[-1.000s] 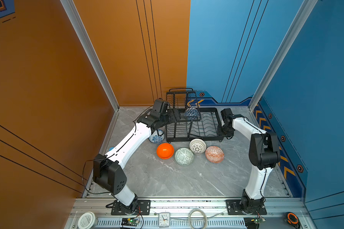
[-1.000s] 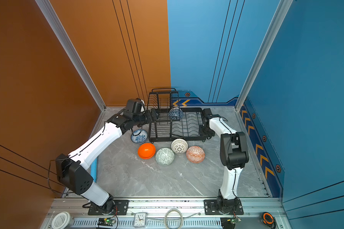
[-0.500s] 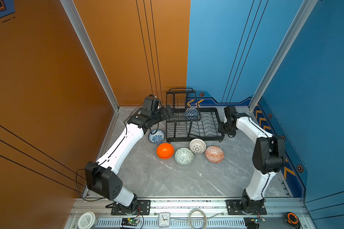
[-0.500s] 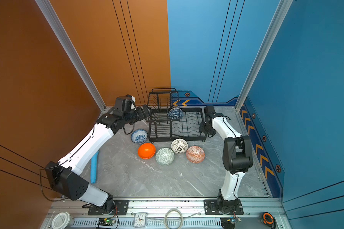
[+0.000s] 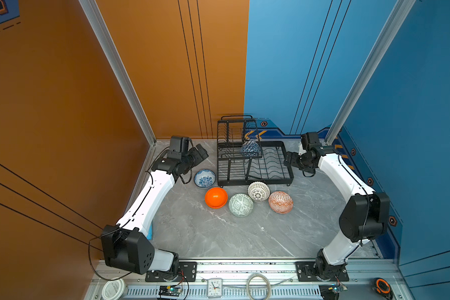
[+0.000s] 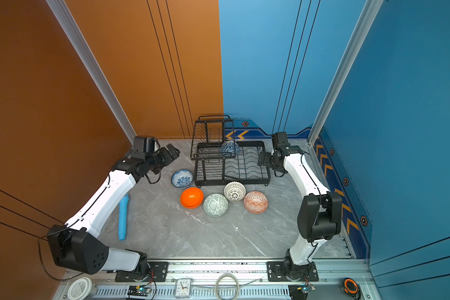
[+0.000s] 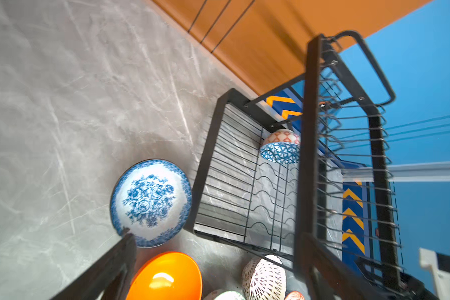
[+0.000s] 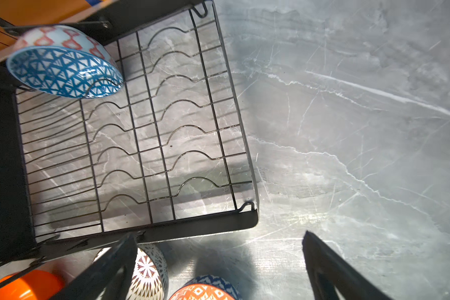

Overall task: Load the bowls into the dish rack
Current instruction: 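Grasp the blue floral bowl rim with the left gripper while the right arm rises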

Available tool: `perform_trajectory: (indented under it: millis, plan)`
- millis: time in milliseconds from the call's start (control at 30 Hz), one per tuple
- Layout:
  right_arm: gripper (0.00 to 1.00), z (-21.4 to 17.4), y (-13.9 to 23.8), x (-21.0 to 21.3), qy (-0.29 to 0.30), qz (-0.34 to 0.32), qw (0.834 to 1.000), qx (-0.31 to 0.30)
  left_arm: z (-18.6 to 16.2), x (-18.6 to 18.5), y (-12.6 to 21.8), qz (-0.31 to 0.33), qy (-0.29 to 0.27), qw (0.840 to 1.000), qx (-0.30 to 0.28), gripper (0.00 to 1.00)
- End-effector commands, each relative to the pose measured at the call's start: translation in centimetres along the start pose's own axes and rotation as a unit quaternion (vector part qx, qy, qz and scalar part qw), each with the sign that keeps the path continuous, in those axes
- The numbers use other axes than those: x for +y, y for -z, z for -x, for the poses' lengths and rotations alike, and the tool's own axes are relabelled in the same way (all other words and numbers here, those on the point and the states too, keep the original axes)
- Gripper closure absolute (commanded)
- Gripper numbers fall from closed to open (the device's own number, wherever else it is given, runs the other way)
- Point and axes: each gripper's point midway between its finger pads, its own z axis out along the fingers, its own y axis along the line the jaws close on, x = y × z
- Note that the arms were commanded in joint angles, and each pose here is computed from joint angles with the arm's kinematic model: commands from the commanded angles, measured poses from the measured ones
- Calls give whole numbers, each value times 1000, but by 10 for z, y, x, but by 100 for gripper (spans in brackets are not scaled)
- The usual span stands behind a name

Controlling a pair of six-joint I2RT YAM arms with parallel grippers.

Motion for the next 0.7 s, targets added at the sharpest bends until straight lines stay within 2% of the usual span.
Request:
perform_trajectory:
  millis: [0, 267, 467, 600, 667]
  plan:
    - [0, 18, 46, 15, 1, 26, 999, -42, -12, 31, -11, 31, 61, 997, 33, 2]
    - [0, 46, 109, 35, -35, 74, 991, -105, -30, 72, -58, 102, 79, 985, 112, 1]
    - [0, 70, 160, 71, -40, 127, 978, -160, -47, 91, -85, 126, 98, 975, 154, 8]
    - [0, 77, 175, 92, -35, 146, 973, -173, -60, 107, -97, 145, 109, 968, 176, 11]
    - [0, 77, 178, 103, -26, 153, 972, -174, -63, 111, -103, 146, 109, 965, 188, 16]
